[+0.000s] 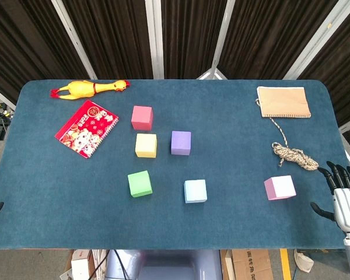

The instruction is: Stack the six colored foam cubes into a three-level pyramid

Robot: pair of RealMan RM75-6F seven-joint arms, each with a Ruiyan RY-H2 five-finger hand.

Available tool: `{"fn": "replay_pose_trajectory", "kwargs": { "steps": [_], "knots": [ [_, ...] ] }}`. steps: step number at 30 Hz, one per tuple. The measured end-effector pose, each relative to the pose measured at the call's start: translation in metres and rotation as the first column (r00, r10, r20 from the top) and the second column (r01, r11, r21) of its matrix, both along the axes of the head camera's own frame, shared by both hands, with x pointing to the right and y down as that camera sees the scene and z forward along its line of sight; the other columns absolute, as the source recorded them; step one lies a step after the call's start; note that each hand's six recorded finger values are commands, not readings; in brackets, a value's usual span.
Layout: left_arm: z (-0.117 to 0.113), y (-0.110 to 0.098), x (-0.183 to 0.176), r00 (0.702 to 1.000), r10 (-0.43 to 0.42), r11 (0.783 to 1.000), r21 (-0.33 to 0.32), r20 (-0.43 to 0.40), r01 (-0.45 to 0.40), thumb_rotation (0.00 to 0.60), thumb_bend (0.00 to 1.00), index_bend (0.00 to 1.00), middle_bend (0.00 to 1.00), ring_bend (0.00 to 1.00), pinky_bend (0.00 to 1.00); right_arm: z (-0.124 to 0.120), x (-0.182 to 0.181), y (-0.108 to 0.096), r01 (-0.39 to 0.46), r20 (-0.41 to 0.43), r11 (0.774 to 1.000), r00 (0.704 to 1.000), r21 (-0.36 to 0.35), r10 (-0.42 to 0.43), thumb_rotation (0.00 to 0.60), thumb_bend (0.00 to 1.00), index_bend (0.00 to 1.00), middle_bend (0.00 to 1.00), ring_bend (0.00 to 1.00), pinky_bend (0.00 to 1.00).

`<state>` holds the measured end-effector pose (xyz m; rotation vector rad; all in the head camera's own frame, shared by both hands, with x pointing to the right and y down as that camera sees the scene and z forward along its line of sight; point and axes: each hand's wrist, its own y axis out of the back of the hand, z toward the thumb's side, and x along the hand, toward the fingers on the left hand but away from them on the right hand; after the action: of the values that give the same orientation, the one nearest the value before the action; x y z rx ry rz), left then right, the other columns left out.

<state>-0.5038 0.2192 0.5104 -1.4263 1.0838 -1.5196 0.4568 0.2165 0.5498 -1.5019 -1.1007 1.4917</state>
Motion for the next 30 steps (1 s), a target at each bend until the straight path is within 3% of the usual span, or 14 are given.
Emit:
{"fn": "replay_pose_trajectory", "kwargs": {
  "steps": [14, 23, 30],
  "knots": [
    [-0.007, 0.002, 0.001, 1.0, 0.0, 1.0, 0.026, 0.001, 0.0, 0.6, 0.24, 0.14, 0.03, 0.0, 0.05, 0.001, -0.003, 0.001, 0.0, 0.018, 1.0, 1.0, -0.008, 0.0, 0.6, 0.18, 0.18, 0.1, 0.09, 0.06],
    [-0.014, 0.001, -0.002, 1.0, -0.008, 0.999, 0.053, -0.011, 0.008, 0.6, 0.24, 0.14, 0.03, 0.0, 0.05, 0.012, -0.005, 0.007, -0.011, 0.051, 0.995, 0.999, -0.102, 0.016, 0.6, 0.18, 0.18, 0.1, 0.09, 0.05],
    [-0.018, 0.002, -0.002, 1.0, -0.004, 0.997, 0.075, -0.016, 0.005, 0.6, 0.24, 0.14, 0.03, 0.0, 0.05, 0.02, -0.005, 0.007, -0.021, 0.052, 0.991, 0.998, -0.131, 0.028, 0.6, 0.18, 0.18, 0.1, 0.08, 0.04]
  ]
}}
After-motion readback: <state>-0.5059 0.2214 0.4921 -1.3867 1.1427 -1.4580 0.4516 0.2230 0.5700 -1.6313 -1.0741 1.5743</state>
